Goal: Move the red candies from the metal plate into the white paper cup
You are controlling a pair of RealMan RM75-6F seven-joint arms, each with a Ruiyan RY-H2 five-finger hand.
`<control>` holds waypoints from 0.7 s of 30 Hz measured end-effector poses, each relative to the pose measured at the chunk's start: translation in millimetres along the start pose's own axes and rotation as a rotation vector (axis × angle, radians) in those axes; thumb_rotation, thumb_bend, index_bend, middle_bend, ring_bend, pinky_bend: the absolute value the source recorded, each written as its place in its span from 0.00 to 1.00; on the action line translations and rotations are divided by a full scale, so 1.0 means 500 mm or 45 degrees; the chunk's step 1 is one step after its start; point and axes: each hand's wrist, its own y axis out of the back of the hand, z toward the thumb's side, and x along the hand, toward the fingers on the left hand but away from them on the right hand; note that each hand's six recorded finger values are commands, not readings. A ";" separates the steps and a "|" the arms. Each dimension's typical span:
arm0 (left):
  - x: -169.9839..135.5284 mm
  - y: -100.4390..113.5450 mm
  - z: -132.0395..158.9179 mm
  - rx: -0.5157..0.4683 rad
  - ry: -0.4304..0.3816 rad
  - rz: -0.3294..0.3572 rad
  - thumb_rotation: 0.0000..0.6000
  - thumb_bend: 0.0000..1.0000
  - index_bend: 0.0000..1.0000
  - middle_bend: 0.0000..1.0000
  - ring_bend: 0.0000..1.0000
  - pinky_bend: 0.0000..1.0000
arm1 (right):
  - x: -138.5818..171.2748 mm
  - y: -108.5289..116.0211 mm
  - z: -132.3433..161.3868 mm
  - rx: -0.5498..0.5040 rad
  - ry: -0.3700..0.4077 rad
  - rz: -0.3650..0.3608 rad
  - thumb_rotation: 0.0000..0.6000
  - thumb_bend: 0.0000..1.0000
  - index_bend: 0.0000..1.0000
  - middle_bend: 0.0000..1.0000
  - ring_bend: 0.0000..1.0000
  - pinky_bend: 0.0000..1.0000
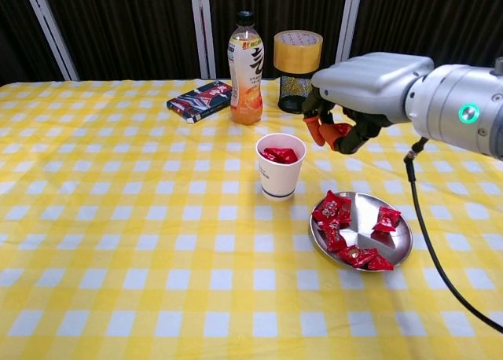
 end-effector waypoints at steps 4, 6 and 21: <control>0.001 -0.002 0.002 -0.001 -0.004 -0.007 1.00 0.06 0.00 0.00 0.00 0.00 | -0.028 0.013 0.020 0.006 0.022 -0.001 1.00 0.64 0.55 0.58 0.88 0.99; 0.002 -0.002 0.002 -0.002 -0.005 -0.011 1.00 0.06 0.00 0.00 0.00 0.00 | -0.042 0.017 0.029 0.008 0.031 -0.001 1.00 0.65 0.55 0.58 0.88 0.99; 0.004 -0.001 -0.003 -0.036 0.003 -0.040 1.00 0.06 0.00 0.00 0.00 0.00 | -0.126 0.001 0.065 -0.032 0.030 0.024 1.00 0.64 0.55 0.58 0.88 0.99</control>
